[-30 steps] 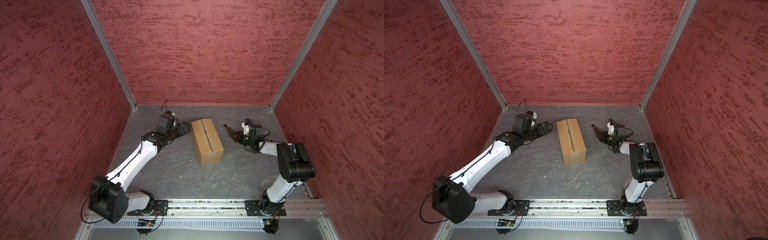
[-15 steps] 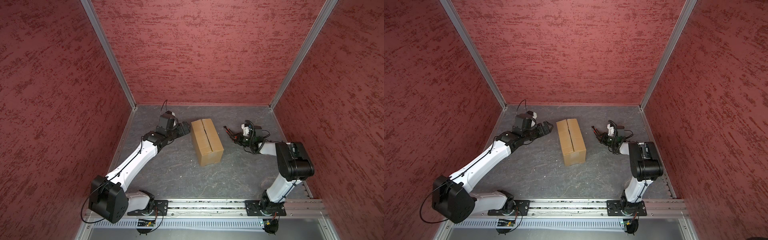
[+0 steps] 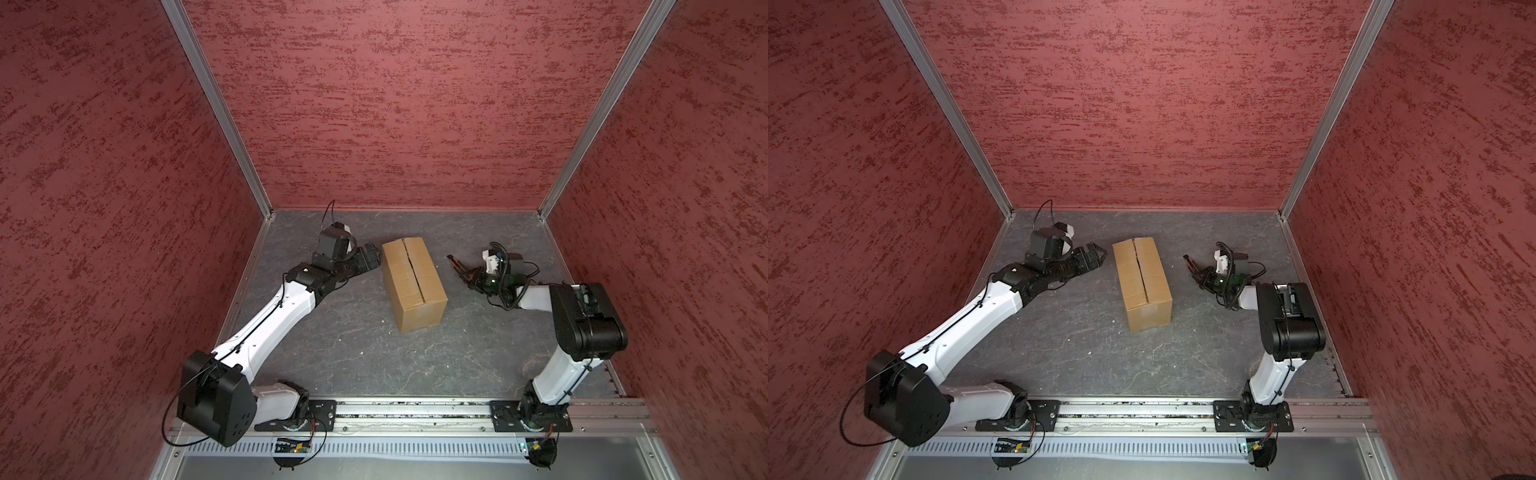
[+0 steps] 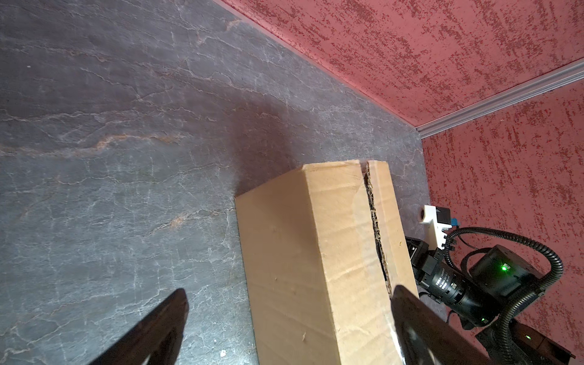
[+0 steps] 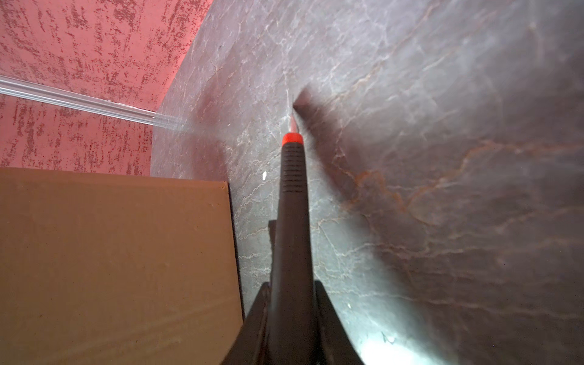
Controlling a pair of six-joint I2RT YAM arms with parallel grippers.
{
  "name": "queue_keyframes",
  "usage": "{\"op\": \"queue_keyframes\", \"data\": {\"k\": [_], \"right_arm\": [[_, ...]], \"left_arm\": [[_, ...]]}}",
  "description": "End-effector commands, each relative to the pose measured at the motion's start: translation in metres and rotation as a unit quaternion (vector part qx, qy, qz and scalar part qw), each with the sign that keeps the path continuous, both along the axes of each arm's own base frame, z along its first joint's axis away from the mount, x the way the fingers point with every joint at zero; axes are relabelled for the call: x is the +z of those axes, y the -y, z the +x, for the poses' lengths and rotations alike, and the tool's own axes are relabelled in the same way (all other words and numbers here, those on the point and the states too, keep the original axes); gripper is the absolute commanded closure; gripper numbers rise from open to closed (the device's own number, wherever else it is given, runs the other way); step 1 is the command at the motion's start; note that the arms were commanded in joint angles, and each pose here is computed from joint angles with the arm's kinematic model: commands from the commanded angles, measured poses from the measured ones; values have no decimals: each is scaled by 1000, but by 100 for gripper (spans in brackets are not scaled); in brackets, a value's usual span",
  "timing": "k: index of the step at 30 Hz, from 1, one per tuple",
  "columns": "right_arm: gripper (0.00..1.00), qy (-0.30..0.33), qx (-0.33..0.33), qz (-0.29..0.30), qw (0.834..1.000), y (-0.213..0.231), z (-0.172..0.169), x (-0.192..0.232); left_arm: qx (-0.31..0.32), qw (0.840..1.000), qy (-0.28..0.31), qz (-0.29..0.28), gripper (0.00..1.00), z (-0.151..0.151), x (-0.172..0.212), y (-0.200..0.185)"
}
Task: Unpack the express box
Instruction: 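Lower the knife onto the table beside the box and open the right gripper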
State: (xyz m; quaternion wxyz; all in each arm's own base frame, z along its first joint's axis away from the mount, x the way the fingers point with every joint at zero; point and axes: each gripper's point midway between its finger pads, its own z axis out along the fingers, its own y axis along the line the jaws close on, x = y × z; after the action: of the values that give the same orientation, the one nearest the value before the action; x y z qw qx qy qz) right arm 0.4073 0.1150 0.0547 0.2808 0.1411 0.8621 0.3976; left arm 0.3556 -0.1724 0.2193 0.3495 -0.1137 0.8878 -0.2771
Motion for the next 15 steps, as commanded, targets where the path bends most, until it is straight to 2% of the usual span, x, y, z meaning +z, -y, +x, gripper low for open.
{"op": "queue_keyframes", "data": {"k": [1, 15], "right_arm": [[73, 10, -6, 0, 1000, 3, 2, 1], [66, 5, -17, -11, 1000, 8, -7, 0]], "left_arm": [[-6, 1000, 2, -3, 0, -1, -2, 2], [-10, 1000, 5, -7, 0, -3, -2, 3]]}}
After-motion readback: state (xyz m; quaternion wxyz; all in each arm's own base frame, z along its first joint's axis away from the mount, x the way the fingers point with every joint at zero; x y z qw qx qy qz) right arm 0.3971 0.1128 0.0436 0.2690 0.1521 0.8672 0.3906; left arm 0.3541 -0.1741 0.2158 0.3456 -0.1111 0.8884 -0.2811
